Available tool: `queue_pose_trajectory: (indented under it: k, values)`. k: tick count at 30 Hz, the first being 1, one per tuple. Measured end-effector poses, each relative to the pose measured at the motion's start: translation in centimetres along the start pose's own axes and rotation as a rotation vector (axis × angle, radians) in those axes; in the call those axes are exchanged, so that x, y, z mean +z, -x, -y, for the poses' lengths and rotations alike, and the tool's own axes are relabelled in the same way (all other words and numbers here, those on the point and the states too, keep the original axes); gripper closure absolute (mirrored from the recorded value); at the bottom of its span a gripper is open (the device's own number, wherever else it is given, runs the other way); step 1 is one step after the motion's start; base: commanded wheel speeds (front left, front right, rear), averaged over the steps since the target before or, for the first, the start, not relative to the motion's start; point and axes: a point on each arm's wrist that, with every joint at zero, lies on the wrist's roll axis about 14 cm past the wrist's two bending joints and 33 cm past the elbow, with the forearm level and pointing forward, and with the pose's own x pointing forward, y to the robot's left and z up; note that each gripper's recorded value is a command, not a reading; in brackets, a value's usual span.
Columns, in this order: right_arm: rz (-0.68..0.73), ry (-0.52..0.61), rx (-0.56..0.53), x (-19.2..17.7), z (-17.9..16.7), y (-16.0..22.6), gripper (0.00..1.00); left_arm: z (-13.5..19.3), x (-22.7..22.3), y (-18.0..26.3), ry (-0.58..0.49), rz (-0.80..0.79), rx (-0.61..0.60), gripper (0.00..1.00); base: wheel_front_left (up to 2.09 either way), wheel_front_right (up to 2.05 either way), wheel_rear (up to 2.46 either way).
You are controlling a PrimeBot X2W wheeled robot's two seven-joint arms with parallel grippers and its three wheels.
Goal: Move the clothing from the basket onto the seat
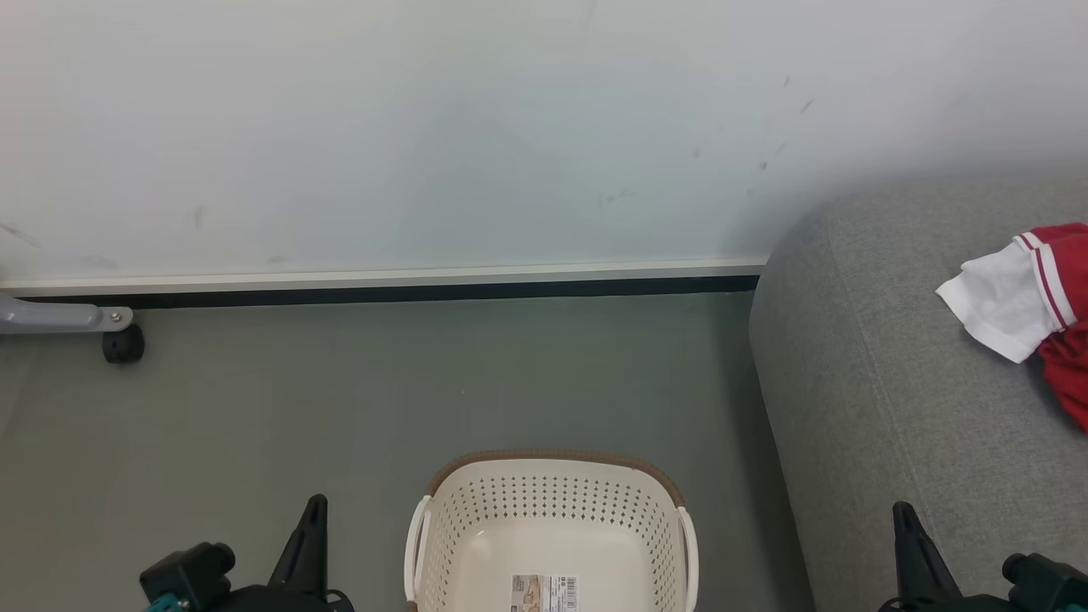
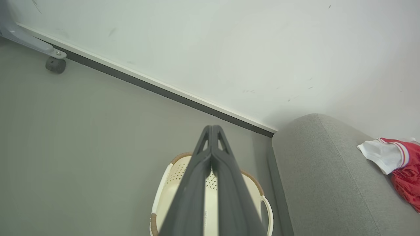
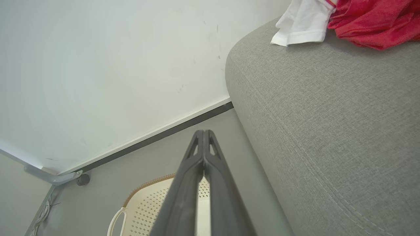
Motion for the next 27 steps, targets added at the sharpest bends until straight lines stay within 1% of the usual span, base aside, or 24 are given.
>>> queue_pose_trajectory:
  k: [16,27]
  values:
    - [-0.009,-0.256,-0.042,0.5,1.0,-0.3,1.0,-0.5,0.5,-0.4,0.22,-0.011,0.013,1.0,0.0,0.0,0.0]
    - [0.0,-0.428,-0.044,1.2,1.2,-0.6,1.0,-0.6,0.8,-0.6,0.374,-0.011,0.011,1.0,0.0,0.0,0.0]
